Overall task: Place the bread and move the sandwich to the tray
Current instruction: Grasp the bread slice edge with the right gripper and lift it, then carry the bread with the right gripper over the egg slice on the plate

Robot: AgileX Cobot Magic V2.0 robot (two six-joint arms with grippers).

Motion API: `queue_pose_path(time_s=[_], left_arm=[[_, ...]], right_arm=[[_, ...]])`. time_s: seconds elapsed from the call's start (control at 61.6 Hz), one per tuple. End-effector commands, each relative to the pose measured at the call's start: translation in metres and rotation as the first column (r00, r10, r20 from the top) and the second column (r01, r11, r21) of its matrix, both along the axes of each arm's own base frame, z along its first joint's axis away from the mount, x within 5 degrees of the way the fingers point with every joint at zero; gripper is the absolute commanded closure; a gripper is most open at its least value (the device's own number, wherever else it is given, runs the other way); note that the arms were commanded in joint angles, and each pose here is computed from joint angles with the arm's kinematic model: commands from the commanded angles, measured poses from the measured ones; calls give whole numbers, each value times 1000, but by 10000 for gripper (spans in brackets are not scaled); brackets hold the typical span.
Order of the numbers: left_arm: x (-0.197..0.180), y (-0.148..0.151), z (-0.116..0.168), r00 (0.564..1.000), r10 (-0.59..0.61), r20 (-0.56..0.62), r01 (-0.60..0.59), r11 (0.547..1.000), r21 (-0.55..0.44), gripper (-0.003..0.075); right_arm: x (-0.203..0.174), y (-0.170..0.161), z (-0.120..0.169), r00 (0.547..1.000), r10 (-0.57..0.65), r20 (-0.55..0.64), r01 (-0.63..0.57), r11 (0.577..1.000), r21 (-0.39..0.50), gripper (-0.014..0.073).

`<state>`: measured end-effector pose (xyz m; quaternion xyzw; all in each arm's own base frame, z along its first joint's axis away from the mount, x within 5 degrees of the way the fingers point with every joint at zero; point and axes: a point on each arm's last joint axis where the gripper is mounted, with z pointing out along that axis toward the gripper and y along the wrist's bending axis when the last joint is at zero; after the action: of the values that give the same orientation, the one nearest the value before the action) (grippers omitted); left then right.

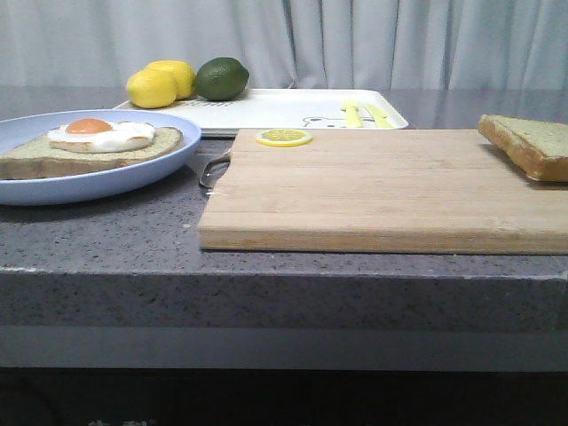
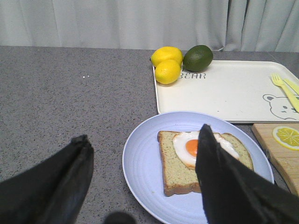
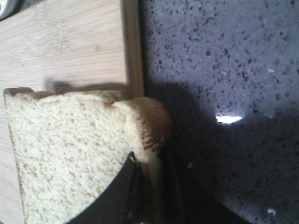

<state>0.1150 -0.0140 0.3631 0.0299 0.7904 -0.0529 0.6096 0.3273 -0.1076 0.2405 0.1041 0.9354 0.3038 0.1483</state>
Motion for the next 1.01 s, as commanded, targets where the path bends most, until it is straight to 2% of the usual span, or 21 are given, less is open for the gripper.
queue_pose_path(time_s=[0.0, 0.325, 0.471, 0.585, 0.666, 0.828, 0.991], left_arm=[[2, 0, 16, 995, 7, 100, -5, 1000, -16, 251], [2, 0, 16, 995, 7, 100, -5, 1000, -15, 251], [2, 0, 16, 995, 7, 100, -5, 1000, -15, 251], [2, 0, 16, 995, 7, 100, -5, 1000, -15, 251], [2, 0, 16, 995, 7, 100, -5, 1000, -15, 251], [2, 0, 16, 995, 7, 100, -5, 1000, -15, 251], [2, 0, 16, 995, 7, 100, -5, 1000, -15, 251]], right_arm=[[-12, 11, 29, 997, 79, 18, -80, 995, 56, 594], [-29, 20, 66, 990, 83, 118, -82, 997, -7, 662], [-37, 28, 86, 978, 70, 194, -72, 997, 8, 663], [-44, 39, 110, 955, 42, 294, -64, 996, 66, 663], [-49, 49, 131, 923, 8, 384, -69, 987, 147, 663], [-54, 74, 164, 853, -58, 519, -138, 934, 331, 663], [-53, 106, 175, 832, -19, 554, -249, 880, 403, 663]])
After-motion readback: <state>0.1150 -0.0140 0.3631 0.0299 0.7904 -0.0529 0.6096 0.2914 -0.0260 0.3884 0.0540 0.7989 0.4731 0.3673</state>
